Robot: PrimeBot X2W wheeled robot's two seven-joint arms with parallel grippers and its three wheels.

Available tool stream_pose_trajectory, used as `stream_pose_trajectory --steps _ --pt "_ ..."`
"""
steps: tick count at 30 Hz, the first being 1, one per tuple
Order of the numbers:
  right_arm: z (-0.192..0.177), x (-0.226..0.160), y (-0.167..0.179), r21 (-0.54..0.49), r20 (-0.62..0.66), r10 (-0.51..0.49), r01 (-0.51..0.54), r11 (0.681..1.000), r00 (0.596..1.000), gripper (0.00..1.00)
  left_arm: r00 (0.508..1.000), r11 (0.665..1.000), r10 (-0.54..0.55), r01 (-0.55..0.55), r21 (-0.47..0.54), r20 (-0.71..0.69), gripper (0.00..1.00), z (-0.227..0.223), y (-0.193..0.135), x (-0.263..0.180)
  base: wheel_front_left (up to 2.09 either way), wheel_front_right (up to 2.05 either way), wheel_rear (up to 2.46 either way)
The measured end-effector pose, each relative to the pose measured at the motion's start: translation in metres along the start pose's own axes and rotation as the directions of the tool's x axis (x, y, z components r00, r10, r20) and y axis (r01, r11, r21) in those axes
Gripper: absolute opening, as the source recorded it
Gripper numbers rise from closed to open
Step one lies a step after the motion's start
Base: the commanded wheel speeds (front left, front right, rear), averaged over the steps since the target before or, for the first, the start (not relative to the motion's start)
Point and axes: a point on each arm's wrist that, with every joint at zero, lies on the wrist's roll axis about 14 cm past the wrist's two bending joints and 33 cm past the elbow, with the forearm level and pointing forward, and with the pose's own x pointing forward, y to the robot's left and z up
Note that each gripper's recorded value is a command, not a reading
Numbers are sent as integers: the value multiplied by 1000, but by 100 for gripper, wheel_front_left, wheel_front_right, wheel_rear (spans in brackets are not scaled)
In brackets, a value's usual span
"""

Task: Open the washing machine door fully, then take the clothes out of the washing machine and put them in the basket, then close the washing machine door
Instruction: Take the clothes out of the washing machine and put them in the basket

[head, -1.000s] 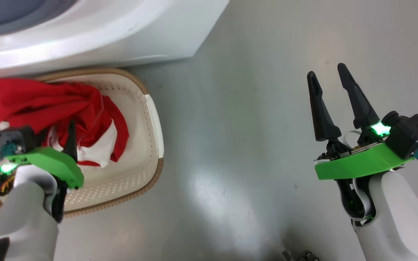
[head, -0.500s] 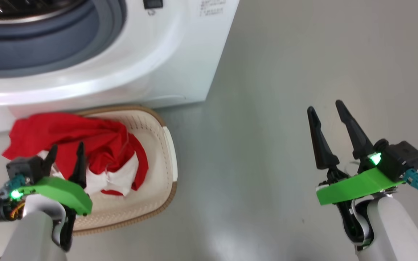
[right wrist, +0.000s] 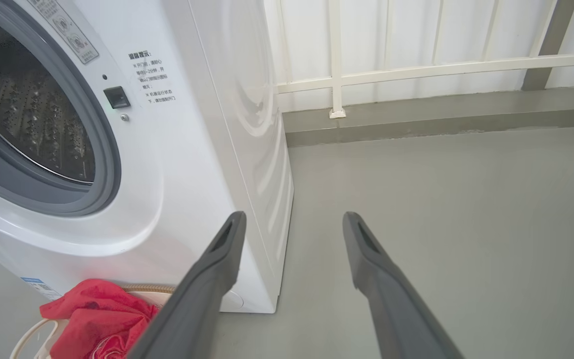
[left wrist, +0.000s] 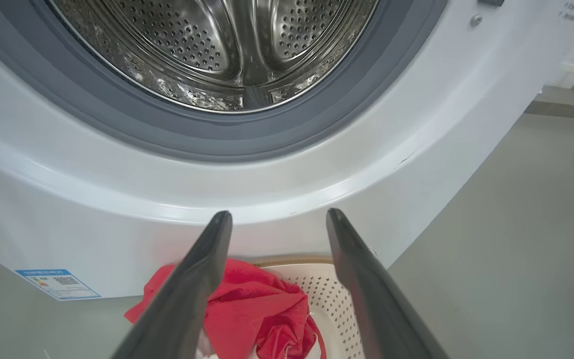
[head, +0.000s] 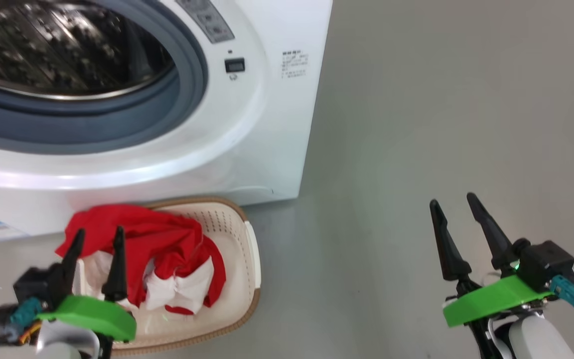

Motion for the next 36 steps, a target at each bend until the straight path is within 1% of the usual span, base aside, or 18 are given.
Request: stream_pose_trajectory --steps 7,12,17,22,25,36 --pt "13 -18 3 -1 36 4 -4 1000 999 100 993 999 7 -13 50 121 100 37 3 -34 0 0 0" --pt "18 -31 0 4 50 -5 5 1000 999 100 984 997 17 -31 77 177 100 53 3 -57 0 0 0" --pt "18 -44 1 9 54 -6 5 1000 999 100 976 994 31 -52 95 214 100 62 7 -80 0 0 0" --pt "18 -54 2 11 58 -3 2 1000 998 100 975 992 47 -72 106 217 100 59 10 -100 0 0 0" --pt "20 -57 3 11 63 0 -1 1000 998 100 974 991 56 -81 107 220 100 59 12 -106 0 0 0" --pt "16 -57 2 11 51 -4 3 1000 999 100 974 991 61 -85 103 219 100 58 13 -104 0 0 0"
